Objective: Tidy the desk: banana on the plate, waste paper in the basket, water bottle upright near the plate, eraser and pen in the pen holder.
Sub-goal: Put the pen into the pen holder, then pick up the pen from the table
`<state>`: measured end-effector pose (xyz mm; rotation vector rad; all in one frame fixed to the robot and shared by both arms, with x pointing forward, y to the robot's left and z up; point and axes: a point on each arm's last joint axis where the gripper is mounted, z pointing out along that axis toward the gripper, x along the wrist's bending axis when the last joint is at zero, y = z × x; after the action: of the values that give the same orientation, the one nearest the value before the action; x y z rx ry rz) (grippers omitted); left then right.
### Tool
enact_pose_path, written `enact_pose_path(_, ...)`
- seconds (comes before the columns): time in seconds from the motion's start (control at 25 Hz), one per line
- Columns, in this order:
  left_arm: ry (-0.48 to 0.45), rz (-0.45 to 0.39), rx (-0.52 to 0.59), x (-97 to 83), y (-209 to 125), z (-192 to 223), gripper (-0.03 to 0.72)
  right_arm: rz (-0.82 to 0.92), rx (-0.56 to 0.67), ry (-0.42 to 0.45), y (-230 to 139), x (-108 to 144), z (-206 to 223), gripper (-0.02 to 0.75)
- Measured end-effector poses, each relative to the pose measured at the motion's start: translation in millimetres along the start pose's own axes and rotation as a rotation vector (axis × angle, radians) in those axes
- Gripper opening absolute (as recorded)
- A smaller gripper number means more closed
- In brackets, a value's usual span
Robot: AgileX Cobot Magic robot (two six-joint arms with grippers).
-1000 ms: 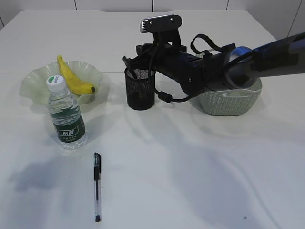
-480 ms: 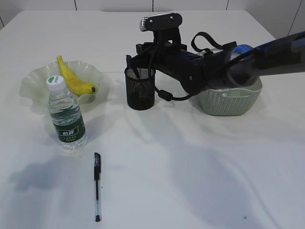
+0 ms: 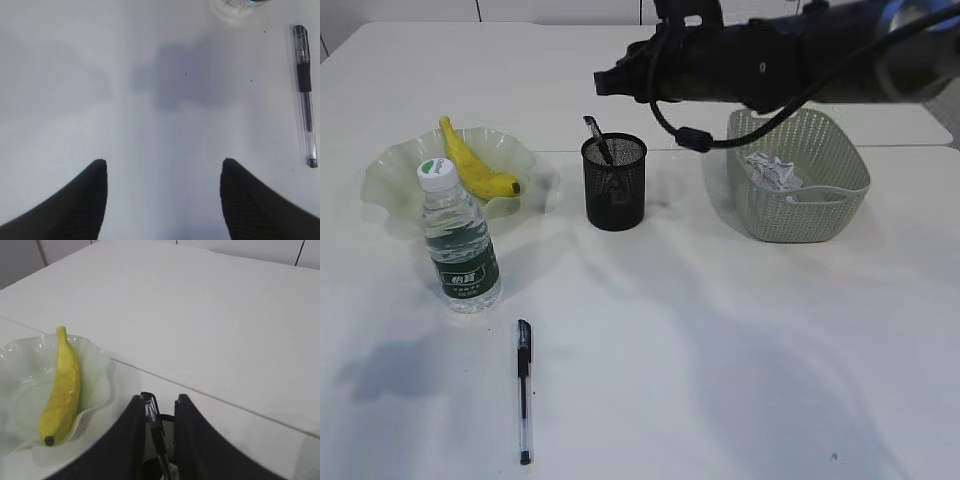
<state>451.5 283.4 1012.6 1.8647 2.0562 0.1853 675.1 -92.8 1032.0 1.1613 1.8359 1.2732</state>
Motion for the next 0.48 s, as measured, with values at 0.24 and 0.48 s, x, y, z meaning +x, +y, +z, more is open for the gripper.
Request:
enact_pose_path(0.24, 0.0, 0.0, 0.002, 0.0, 0, 0, 0.496, -0.002, 0.136, 0.018, 35, 1, -53, 0.163)
enact_pose_path(0.48, 0.0, 0.0, 0.012, 0.0, -1, 0, 0.496, 0.057, 0.339, 0.026, 46, 3, -99, 0.171)
